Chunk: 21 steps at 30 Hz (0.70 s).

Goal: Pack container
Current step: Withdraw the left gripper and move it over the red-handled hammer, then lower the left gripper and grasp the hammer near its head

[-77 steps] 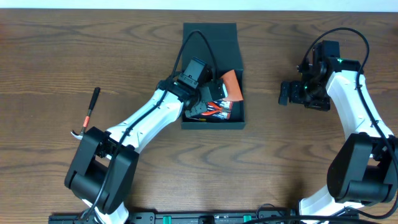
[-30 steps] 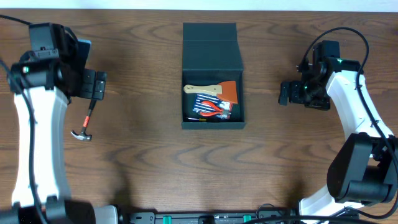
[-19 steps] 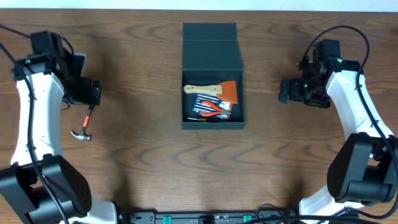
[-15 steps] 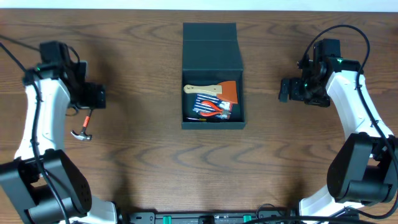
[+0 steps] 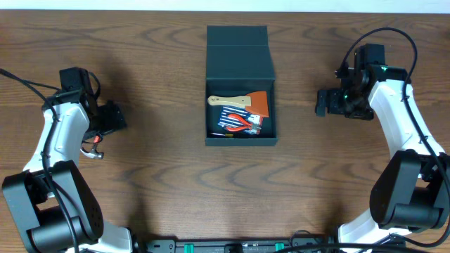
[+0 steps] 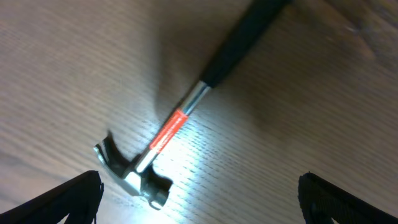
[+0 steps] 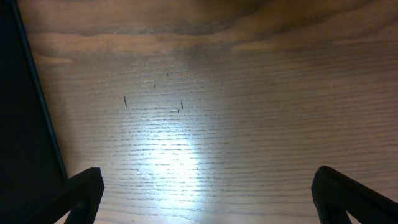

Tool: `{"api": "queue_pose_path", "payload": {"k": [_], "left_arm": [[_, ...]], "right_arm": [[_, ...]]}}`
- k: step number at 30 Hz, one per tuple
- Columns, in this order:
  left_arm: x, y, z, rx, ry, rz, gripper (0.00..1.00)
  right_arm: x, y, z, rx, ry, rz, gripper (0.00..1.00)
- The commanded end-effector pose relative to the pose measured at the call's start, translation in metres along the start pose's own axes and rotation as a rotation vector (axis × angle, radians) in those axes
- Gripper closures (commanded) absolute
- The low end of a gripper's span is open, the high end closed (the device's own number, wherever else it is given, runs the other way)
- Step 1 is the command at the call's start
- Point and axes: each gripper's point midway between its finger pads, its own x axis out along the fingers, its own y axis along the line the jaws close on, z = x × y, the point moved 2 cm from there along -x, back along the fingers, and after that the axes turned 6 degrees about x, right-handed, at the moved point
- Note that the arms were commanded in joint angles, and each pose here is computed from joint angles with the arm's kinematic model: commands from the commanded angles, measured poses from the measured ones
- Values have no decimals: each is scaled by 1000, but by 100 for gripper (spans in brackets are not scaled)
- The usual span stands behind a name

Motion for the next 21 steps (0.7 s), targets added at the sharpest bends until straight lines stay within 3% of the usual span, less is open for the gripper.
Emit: {"api": "queue_pose_path", "payload": {"k": [1,6,14,21], "left_arm": [[3,13,-6,-109,14,83,2],[14,13,-25,-220,57,93,2],[33,20,-60,-252,96,143,2],[32,24,-63,-260,92,150,2]], "right_arm": [[0,1,-2,-45,5,-10,1],[0,-1,-5,-43,19,-19,1],[0,-1,-8,-42,35,-23,1],[-1,-2,-11,-41,46,-24,1]]}}
